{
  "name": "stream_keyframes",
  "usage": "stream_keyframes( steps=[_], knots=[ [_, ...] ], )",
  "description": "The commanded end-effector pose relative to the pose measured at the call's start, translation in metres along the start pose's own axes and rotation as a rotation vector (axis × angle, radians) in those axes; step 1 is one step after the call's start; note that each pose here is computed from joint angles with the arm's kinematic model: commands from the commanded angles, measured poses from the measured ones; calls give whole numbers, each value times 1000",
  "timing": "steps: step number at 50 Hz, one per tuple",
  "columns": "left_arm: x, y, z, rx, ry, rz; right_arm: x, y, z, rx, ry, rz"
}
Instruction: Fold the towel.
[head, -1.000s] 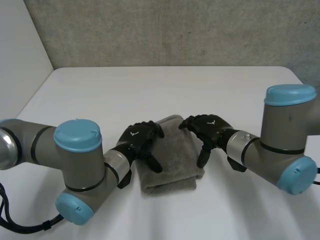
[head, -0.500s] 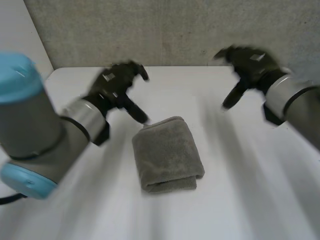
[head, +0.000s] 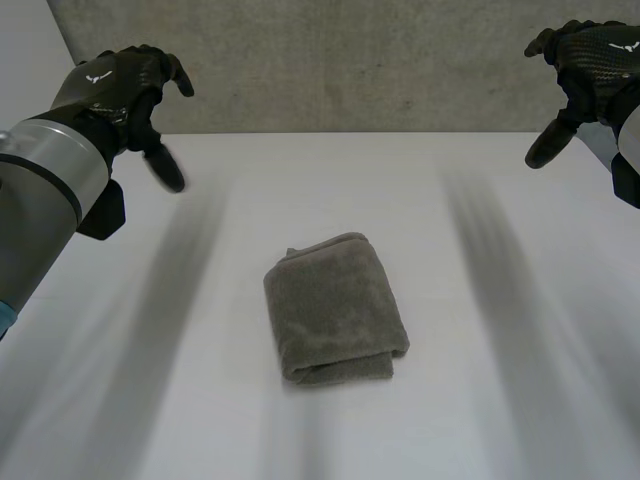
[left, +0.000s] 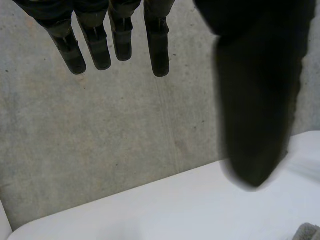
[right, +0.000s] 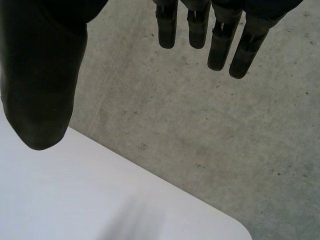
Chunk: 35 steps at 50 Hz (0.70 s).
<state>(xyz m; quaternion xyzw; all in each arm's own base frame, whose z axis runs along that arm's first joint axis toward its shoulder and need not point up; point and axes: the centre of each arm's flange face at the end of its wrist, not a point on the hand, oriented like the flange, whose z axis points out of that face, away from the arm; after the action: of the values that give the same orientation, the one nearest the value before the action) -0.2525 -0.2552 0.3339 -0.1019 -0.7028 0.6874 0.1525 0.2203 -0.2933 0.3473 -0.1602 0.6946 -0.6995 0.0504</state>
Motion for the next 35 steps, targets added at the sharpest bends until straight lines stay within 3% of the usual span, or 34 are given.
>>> stream_keyframes(
  steps=[1, 35],
  knots=[
    [0, 1, -1, -15, 2, 2, -1, 0, 0, 0, -4, 0],
    [-1, 13, -2, -45, -1, 2, -3, 9, 0, -25, -15, 4]
  ],
)
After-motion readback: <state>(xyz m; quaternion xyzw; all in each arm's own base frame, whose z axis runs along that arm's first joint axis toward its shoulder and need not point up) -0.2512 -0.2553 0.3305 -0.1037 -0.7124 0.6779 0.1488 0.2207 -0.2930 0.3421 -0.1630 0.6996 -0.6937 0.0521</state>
